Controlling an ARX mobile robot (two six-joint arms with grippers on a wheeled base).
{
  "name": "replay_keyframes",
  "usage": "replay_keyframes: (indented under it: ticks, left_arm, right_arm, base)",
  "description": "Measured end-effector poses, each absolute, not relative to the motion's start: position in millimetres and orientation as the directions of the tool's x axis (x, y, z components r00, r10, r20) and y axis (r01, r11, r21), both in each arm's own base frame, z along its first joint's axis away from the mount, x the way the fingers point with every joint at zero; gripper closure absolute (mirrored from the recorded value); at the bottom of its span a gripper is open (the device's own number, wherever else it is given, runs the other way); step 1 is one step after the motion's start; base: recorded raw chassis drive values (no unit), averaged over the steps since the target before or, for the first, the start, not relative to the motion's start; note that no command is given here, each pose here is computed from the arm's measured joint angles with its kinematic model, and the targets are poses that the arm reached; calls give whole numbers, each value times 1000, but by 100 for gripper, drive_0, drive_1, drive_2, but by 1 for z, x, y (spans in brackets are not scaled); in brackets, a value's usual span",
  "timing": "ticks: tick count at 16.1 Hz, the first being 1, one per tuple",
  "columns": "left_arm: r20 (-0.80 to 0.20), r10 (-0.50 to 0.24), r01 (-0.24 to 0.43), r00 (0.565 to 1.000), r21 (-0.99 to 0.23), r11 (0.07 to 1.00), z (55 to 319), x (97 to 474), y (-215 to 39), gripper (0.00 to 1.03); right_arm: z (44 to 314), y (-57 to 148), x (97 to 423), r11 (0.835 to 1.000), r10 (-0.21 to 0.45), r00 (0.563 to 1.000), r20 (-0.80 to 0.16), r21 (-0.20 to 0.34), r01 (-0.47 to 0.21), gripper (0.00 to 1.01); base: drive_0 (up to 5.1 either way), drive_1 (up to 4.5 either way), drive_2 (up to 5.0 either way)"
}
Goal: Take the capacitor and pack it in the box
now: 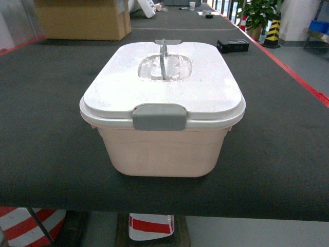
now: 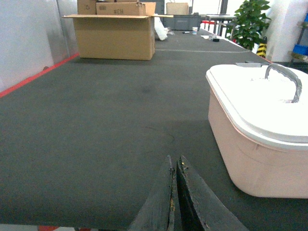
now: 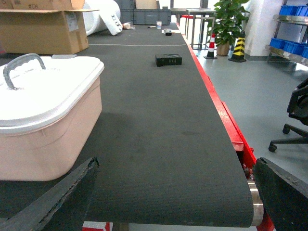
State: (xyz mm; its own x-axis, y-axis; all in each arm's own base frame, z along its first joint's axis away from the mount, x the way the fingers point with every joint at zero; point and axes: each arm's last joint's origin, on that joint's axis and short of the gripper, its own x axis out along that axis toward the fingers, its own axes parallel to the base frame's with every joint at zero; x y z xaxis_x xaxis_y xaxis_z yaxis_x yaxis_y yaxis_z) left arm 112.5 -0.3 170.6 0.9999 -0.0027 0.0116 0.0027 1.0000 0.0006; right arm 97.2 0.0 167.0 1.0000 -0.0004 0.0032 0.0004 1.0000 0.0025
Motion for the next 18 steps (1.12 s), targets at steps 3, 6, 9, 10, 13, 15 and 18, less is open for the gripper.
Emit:
replay_keyframes:
  ticks: [3,6,9,10,13,15,18]
  left_arm:
    - [14,-3,3,1000,1,1000,171,109,0,101]
    - [-41,-5,5,999,1,1000,164,102,0,101]
    - [-10,0,0,1000,1,1000,166,98,0,101]
    - [-6,-2,2,1000,1,1000,166,98,0,101]
    - [-2,-2,2,1000,1,1000,167,98,0,74]
    - [-2,-2,2,1000,1,1000,167,98,0,54]
    - [-2,-2,2,1000,1,1000,167,98,0,20]
  right_arm:
    - [167,0,97,1000,0,1000,3,2,0,3]
    - [167,0,97,1000,-1,1000,3,3,1,3]
    - [167,0,97,1000,0,1000,3,2,0,3]
    - [167,0,97,1000,0,1000,3,2,0,3]
    - [167,0,97,1000,0,1000,3,2,0,3]
    - [167,0,97,1000,0,1000,3,2,0,3]
    - [167,0,97,1000,0,1000,3,2,0,3]
  base:
    - [0,0,0]
    - [0,0,0]
    - [0,0,0]
    - [0,0,0]
    - [0,0,0]
    - [0,0,0]
    - [0,0,0]
